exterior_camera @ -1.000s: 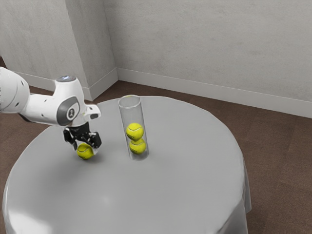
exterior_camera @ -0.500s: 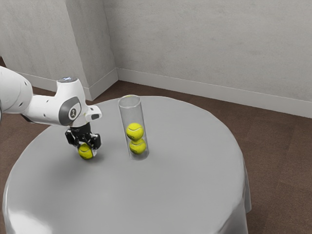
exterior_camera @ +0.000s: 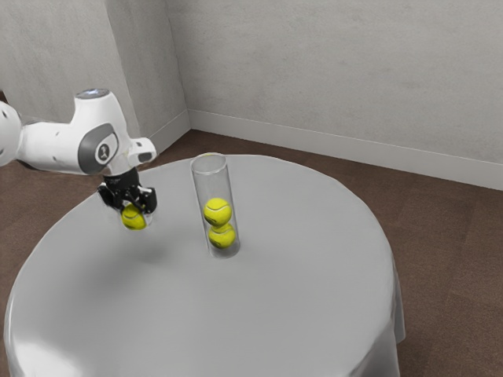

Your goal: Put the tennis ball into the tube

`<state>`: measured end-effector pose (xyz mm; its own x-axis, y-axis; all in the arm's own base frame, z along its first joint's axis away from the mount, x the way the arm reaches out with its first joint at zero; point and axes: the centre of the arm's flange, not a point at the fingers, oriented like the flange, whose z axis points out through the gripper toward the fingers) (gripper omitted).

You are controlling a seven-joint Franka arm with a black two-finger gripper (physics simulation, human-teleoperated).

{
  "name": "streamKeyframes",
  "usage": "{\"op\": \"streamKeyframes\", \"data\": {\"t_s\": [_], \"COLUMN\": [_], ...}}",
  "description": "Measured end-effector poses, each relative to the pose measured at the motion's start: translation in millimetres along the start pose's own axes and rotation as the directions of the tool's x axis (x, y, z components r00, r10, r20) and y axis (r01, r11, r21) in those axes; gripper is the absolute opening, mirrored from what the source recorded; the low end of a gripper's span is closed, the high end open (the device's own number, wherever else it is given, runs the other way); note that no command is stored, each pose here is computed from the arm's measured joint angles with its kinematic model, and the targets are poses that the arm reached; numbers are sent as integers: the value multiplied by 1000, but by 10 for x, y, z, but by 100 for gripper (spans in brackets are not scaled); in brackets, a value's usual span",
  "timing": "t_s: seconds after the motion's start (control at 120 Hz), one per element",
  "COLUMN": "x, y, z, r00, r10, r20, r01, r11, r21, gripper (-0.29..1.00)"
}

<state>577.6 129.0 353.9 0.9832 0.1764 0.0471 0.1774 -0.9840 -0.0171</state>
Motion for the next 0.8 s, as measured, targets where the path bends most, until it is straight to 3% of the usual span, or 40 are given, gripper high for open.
{"op": "streamKeyframes", "data": {"t_s": [0.083,0.35,0.533,0.8], "x": [-96,-268,-318,-262], "y": [160,646,1269,1844], "z": [-585,-1725,-2034,-1965], "r00": [999,992,974,951], "r10": [22,96,203,298], "r20": [-41,-86,-97,-78], "r01": [-22,-98,-206,-302], "r11": [1000,995,978,952], "r21": [-7,-17,-24,-47], "gripper": [36,36,36,37]}}
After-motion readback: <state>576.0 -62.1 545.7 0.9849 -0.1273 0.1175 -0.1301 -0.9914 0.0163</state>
